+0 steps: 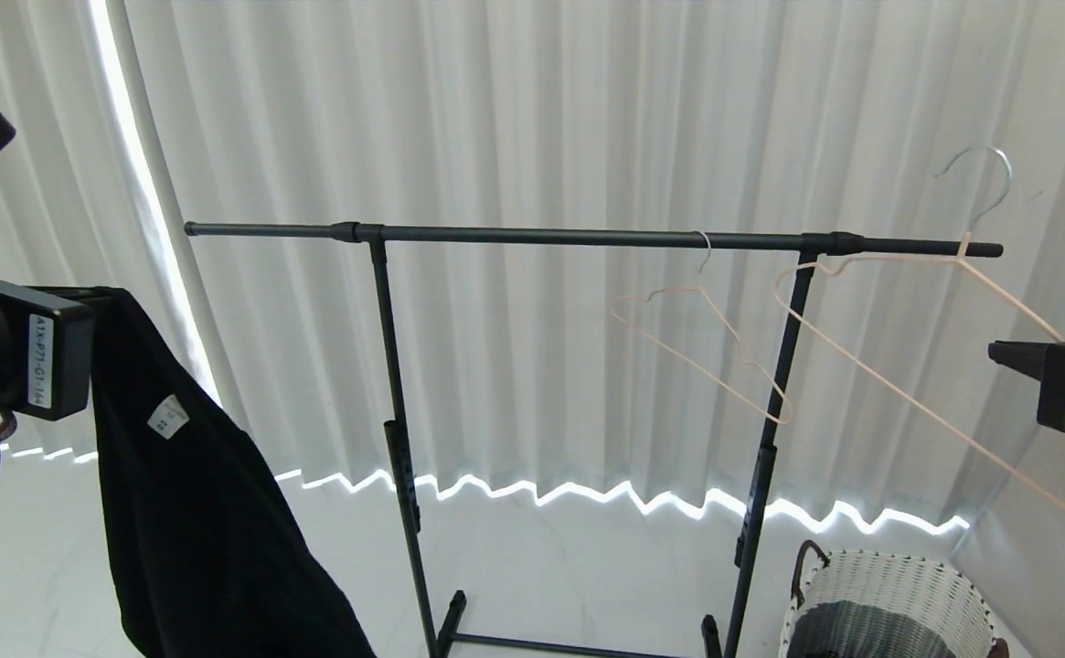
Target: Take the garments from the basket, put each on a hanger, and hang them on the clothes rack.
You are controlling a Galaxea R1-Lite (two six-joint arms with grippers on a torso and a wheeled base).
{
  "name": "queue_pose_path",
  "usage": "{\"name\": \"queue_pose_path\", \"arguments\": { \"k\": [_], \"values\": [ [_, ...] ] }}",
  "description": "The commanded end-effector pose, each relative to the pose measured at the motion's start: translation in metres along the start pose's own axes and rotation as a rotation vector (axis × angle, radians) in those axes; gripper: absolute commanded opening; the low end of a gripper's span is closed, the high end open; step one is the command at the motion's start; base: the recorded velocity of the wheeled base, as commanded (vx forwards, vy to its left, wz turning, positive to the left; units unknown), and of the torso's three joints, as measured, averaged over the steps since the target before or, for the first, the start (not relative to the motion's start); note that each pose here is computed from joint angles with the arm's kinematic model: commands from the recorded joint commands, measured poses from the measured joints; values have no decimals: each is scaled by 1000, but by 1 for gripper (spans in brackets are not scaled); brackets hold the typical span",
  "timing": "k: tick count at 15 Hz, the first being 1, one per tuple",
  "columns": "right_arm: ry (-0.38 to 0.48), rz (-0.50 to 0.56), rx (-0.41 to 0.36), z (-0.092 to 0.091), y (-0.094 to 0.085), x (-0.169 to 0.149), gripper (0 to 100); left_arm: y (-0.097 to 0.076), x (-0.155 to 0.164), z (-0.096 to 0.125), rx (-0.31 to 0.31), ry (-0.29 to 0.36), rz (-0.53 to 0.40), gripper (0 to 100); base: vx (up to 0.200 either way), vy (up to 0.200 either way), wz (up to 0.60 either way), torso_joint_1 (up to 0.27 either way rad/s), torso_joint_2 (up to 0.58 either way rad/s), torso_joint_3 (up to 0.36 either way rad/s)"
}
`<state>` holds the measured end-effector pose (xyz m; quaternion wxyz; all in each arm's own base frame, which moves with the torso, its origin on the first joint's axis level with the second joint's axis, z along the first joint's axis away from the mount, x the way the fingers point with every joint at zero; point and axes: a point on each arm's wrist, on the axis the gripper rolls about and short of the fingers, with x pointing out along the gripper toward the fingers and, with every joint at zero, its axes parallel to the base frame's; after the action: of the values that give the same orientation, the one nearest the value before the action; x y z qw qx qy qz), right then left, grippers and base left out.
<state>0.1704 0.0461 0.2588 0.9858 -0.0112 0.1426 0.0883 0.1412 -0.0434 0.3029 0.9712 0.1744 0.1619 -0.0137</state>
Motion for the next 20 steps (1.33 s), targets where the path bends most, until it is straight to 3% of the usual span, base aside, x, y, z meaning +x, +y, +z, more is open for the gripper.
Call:
{"name": "queue_pose_path", "arguments": {
  "k": [1,11,16,20],
  "values": [
    [-20,31,-7,2,5,-6,0,0,0,0,0,2,1,0,0,200,0,-2,-2,2],
    [-36,94,-19,2,16,-8,0,0,1,0,0,1,0,0,0,200,0,4,3,1],
    [-30,171,-34,1,30,-6,0,-1,2,-1,3,6,-3,0,0,0,0,0,0,0],
    [2,313,-36,-7,47,-9,0,-9,15,-5,23,54,-21,0,0,0,0,0,0,0]
  ]
}}
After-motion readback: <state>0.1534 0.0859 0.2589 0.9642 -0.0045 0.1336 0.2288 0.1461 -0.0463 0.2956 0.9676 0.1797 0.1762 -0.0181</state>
